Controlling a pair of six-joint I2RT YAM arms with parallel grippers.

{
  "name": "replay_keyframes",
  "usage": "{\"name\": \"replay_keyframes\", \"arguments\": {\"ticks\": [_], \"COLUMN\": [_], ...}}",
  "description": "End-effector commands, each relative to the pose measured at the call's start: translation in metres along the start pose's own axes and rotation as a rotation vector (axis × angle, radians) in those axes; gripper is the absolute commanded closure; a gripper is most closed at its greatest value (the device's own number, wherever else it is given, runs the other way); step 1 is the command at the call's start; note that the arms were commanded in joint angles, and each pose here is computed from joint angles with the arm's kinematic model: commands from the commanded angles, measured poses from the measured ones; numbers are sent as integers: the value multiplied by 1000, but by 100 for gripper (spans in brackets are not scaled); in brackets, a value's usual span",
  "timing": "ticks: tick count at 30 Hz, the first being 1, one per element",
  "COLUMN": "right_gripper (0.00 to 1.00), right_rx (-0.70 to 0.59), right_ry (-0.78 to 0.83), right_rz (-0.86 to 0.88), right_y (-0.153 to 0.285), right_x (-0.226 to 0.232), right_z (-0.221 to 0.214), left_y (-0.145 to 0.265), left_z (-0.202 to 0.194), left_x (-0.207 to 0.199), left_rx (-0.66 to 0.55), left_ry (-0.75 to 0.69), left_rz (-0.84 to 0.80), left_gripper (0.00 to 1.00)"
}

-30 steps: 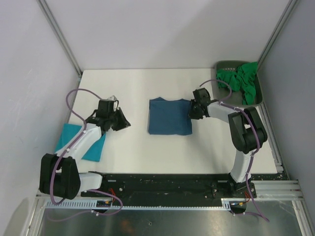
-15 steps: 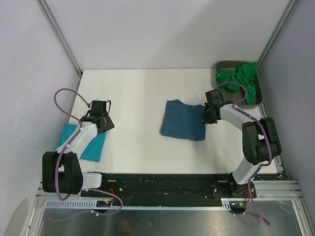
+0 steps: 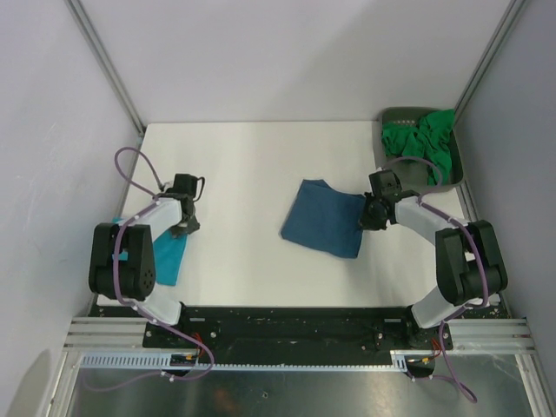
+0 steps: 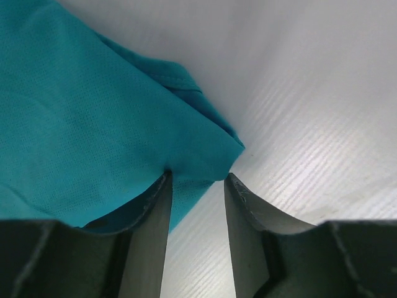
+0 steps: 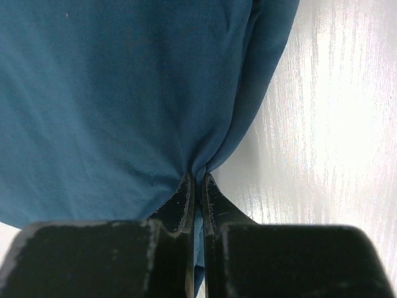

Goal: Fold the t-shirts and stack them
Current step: Put the neatly folded tshirt into the corner of the board with the left arm

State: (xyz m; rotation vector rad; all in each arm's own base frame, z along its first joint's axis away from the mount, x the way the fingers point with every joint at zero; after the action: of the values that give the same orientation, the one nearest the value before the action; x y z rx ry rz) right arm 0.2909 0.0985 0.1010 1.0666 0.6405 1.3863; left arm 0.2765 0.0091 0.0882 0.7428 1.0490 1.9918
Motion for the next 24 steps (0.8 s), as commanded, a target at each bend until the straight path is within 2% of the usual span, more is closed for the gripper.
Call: {"name": "replay_keyframes", "arguments": {"ticks": [1, 4, 9, 11, 16, 24], "right_gripper": [99, 99, 99, 99, 99, 100], "right_rx": [-62, -63, -70, -70, -62, -39], "right_ry": [7, 7, 8, 4, -12, -48], "right_rz": [74, 78, 61, 52, 22, -20], "right_y": [10, 11, 15, 16, 17, 14], "right_x": [5, 4, -1, -4, -13, -29], "right_z": [13, 13, 12, 11, 8, 2], "left_y": [-5, -12, -13, -8, 11, 47], "left_z": [15, 12, 13, 14, 8, -12], "left_x": [1, -2, -9, -14, -38, -101], "left_rx": [-41, -17, -5, -13, -10, 14], "left_ry": [-4, -6, -1, 2, 44, 137], "left_rz": [63, 71, 47, 19, -101, -254], "left_gripper": [56, 62, 90, 98, 100, 100]}}
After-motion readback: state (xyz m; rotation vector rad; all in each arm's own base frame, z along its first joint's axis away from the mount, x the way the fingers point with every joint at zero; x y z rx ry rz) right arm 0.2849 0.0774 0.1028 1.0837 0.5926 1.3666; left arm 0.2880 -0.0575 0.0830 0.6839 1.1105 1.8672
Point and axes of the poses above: each gripper's point midway between its finger pads, its own y axis back along the fingers, its own x axis along the line the jaws close on, z = x × y, the point moved 7 cm from there along y, back along the fingers, and after that the axes turned 4 degrees about y, right-handed, at the moved point
